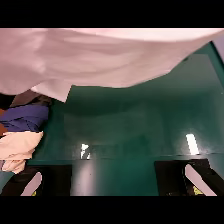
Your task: Fold the shirts.
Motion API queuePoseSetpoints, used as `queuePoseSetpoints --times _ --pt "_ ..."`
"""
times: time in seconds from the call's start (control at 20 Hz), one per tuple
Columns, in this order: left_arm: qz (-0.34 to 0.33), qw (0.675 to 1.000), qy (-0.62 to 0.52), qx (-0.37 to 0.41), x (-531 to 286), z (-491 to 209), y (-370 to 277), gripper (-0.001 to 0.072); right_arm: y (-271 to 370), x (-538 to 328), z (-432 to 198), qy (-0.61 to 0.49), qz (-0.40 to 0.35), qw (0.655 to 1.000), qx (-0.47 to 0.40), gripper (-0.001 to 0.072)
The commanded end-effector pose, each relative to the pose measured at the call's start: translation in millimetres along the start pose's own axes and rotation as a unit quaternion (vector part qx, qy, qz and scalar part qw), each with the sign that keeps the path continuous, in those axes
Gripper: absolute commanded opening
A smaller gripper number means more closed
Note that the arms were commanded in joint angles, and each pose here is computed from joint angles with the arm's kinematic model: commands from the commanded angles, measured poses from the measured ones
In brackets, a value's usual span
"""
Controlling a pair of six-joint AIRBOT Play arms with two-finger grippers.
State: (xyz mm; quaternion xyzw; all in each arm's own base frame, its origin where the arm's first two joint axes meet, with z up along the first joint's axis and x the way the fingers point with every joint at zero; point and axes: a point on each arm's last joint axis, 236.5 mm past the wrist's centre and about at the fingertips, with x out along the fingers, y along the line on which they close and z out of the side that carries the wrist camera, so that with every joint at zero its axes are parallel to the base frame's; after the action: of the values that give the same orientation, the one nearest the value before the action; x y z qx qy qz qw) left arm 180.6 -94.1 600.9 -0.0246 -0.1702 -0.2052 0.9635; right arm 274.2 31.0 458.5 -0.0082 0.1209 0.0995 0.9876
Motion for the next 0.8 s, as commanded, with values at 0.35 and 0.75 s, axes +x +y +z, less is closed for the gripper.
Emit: queuePoseSetpoints --times 0.35,0.75 --pt "0.083 0.948 0.277 -0.133 47 -203 81 0.0024 -35 41 -70 0.134 -0.028 0.989 0.051 0.0013" --pt "0.078 0.772 0.572 -0.268 43 -558 128 0.0025 -74 189 -298 0.425 0.013 0.889 0.168 0.0013"
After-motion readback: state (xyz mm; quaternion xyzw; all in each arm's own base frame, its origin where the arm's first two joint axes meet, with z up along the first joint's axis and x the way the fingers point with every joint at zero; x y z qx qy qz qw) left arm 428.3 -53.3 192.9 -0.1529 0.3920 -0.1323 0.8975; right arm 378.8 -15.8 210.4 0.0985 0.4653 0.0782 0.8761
